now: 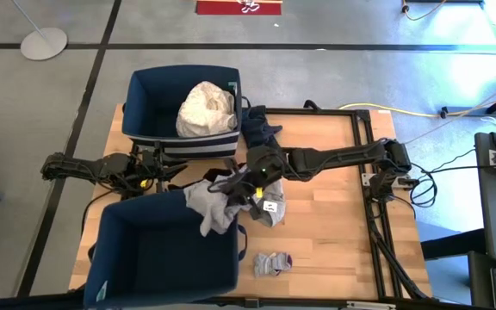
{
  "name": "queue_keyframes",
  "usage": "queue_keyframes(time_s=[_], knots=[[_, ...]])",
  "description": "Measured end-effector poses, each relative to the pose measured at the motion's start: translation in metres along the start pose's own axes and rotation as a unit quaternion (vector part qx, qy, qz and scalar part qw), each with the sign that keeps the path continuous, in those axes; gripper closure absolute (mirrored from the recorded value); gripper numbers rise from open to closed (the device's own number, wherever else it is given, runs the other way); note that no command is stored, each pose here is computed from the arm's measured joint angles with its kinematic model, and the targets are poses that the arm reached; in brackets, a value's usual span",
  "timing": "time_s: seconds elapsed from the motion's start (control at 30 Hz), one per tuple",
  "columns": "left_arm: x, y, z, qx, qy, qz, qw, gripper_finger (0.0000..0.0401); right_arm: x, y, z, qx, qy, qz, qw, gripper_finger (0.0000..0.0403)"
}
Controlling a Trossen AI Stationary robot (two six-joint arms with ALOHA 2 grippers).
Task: Sort clothes
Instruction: Put the gray pants into the bottom blue laundry organizer
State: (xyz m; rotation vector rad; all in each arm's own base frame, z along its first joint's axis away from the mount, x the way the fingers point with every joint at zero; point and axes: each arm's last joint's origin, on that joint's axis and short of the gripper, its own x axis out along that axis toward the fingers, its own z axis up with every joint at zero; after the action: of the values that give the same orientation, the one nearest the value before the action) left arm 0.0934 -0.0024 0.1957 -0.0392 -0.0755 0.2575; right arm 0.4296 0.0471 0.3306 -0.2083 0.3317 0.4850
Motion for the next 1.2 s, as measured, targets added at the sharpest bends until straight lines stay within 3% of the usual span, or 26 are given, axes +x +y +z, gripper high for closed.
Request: queue_keyframes(time_s=[0.37, 0.57, 1.0, 1.2], knots=[[0.000, 0.000, -0.001, 0.001, 0.003, 0.000, 1.000, 0.0341, 0.004, -0.001, -0.003, 0.014, -0.002, 0.002, 1.000, 0.0213], [0.000, 0.000, -0.002, 0.004, 0.011, 0.000, 1.000, 0.0341, -0.009, -0.001, 0.015, 0.018, 0.005, 0.002, 1.000, 0.0158], [0.000, 0.000, -0.002, 0.004, 0.011, 0.000, 1.000, 0.0341, -0.074, 0.001, 0.077, 0.052, 0.113, -0.075, 0.989, 0.0141], [0.000, 0.000, -0.002, 0.003, 0.011, 0.000, 1.000, 0.0341, -0.090, 0.009, 0.070, 0.106, 0.182, -0.065, 0.975, 0.0141]])
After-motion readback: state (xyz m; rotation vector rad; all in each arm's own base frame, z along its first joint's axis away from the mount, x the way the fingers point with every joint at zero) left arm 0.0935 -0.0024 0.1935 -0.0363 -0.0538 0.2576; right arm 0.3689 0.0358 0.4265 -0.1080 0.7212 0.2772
